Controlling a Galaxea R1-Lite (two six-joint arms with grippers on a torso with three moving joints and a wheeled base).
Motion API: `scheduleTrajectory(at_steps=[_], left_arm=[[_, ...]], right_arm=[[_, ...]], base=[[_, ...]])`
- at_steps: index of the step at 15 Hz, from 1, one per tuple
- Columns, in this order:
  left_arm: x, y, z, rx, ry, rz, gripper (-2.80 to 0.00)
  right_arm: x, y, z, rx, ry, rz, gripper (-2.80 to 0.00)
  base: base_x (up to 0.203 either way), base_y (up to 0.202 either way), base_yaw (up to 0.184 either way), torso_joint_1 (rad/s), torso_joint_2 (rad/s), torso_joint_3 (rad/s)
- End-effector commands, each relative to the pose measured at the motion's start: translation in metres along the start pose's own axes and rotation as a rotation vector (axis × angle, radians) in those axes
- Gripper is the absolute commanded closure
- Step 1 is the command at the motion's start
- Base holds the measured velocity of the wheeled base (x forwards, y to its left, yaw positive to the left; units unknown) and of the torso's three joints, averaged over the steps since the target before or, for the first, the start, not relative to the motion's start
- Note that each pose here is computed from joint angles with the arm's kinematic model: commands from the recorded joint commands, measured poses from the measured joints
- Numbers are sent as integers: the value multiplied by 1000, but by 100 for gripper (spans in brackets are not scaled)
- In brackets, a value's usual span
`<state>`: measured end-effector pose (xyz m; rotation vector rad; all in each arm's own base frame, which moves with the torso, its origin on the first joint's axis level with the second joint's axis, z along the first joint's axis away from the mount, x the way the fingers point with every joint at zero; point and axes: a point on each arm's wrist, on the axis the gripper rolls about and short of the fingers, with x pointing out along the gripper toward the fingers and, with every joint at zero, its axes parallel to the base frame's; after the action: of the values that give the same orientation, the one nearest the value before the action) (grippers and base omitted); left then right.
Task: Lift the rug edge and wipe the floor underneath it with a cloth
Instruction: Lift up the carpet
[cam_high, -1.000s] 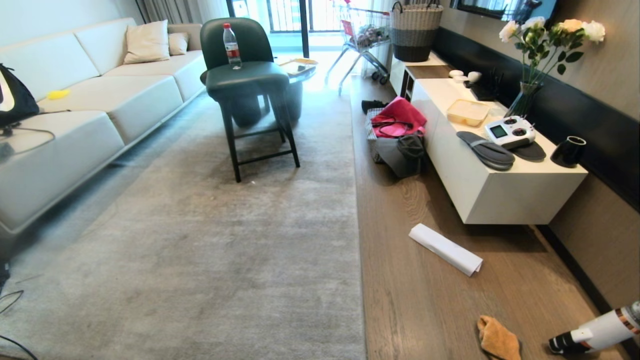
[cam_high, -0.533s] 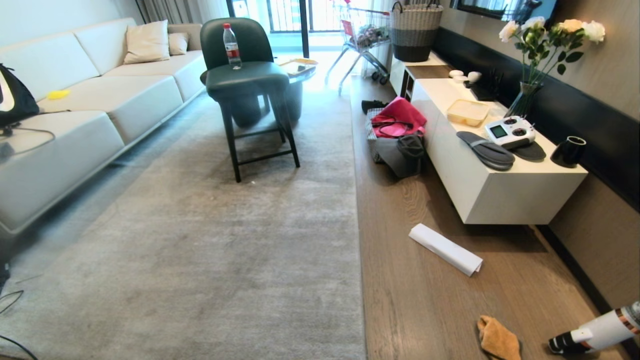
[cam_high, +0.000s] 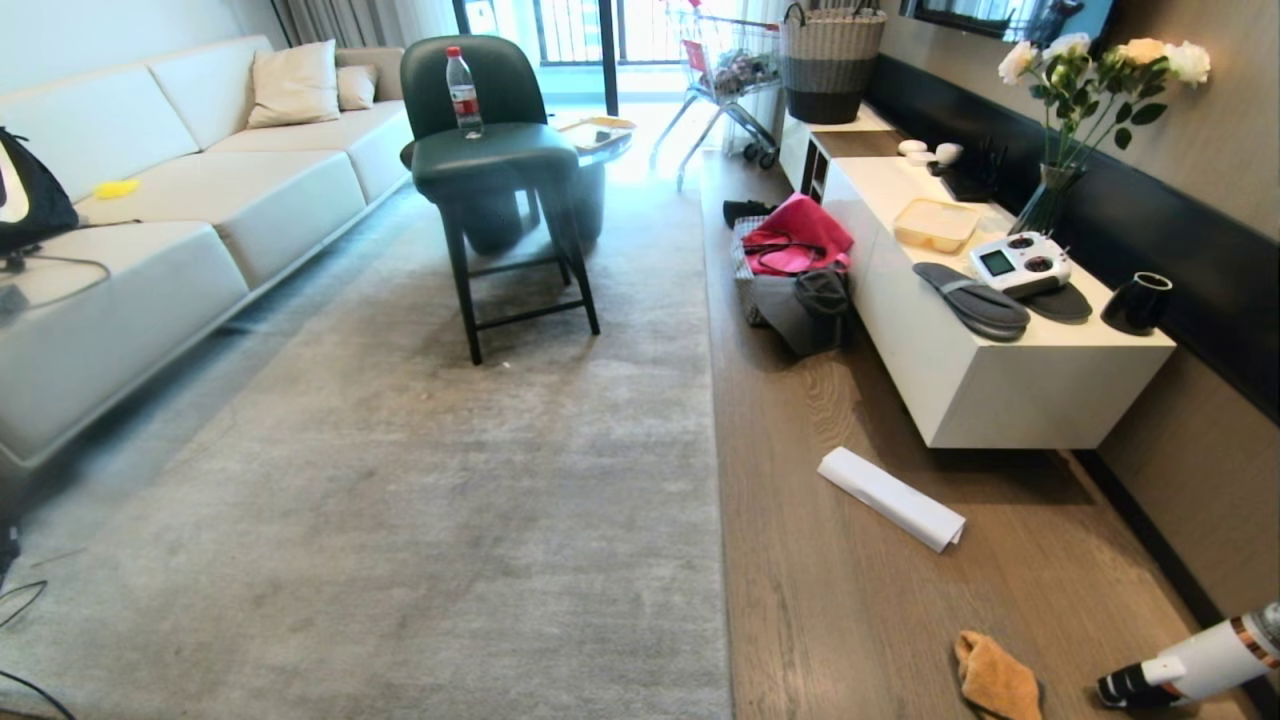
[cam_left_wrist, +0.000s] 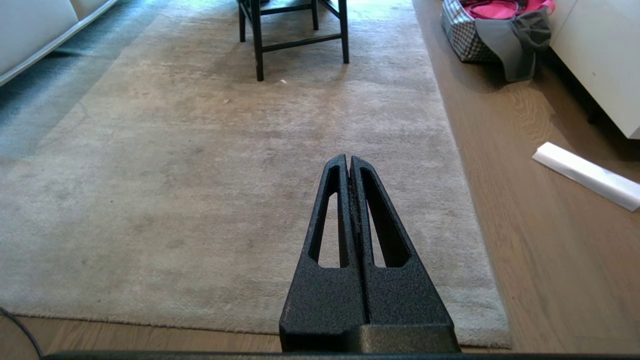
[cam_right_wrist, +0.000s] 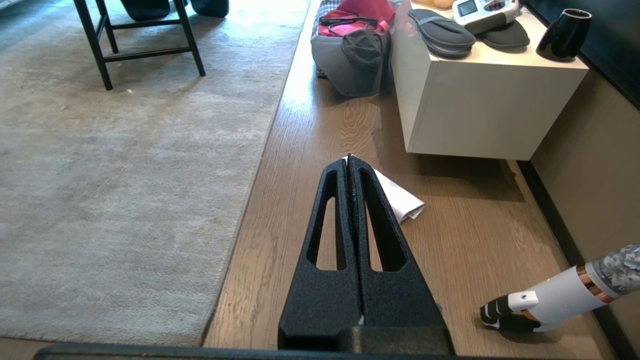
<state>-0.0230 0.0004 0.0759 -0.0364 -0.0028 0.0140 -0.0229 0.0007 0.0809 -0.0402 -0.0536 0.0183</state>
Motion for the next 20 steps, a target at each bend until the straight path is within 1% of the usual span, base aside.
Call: scheduleTrajectory(at_steps=[1,5,15,20], left_arm=[[0,0,0,0,1,0,0],[0,0,0,0,1,0,0],[0,0,0,1,1,0,0],[0,0,0,1,1,0,0]], right_arm=[[0,0,0,-1,-1,1,0],[0,0,0,-1,-1,1,0],[0,0,0,-1,-1,1,0],[0,0,0,-1,-1,1,0]], base=[[0,0,0,0,0,0],[0,-23,2,1,1,1],[0,-183,1,1,4,5],[0,-19,2,0,1,0]])
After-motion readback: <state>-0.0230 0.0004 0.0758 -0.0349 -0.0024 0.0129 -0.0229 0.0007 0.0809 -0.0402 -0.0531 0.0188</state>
